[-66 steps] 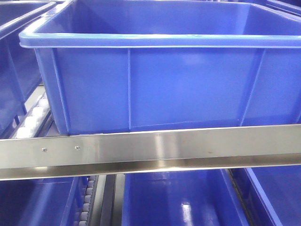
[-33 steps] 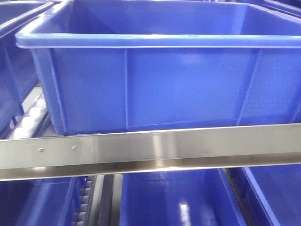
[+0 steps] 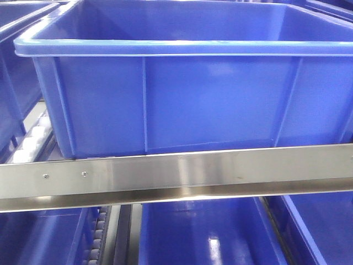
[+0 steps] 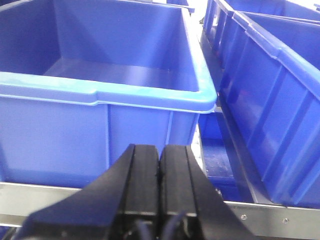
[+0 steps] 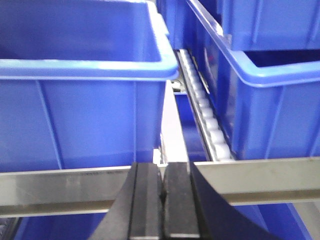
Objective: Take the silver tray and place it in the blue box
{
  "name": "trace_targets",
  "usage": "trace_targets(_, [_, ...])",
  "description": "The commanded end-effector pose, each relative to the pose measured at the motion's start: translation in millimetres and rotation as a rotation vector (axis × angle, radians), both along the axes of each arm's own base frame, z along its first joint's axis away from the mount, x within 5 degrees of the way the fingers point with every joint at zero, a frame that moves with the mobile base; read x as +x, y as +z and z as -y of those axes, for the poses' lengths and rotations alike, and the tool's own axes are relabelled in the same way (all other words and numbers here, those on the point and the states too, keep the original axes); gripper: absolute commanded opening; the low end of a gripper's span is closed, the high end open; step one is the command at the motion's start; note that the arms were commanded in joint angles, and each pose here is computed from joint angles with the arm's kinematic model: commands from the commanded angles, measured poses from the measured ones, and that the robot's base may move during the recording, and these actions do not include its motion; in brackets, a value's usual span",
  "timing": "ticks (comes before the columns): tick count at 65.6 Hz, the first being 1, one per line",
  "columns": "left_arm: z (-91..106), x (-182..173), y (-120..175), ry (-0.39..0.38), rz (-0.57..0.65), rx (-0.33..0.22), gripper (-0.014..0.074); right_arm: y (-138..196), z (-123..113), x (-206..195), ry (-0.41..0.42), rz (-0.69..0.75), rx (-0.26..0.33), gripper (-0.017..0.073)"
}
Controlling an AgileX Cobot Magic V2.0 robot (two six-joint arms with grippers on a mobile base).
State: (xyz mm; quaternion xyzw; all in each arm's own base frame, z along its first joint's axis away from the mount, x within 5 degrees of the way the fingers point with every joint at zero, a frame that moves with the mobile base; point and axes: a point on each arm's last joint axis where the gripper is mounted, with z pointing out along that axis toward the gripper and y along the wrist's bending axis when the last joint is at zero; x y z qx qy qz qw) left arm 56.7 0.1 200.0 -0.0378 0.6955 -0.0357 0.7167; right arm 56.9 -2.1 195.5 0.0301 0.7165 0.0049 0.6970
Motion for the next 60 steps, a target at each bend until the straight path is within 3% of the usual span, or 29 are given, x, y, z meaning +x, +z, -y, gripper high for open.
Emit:
trace_targets(1, [-1.0, -1.9, 9.3, 0.011, 0.100, -0.006, -0.0093, 8.2, 0.1, -1.7, -0.005, 0.113, -0.013, 0.0049])
trace_targets(60, [-1.0, -1.9, 9.3, 0.011, 0.100, -0.006, -0.0093, 8.2, 0.1, -1.7, -0.005, 0.113, -0.013, 0.0049])
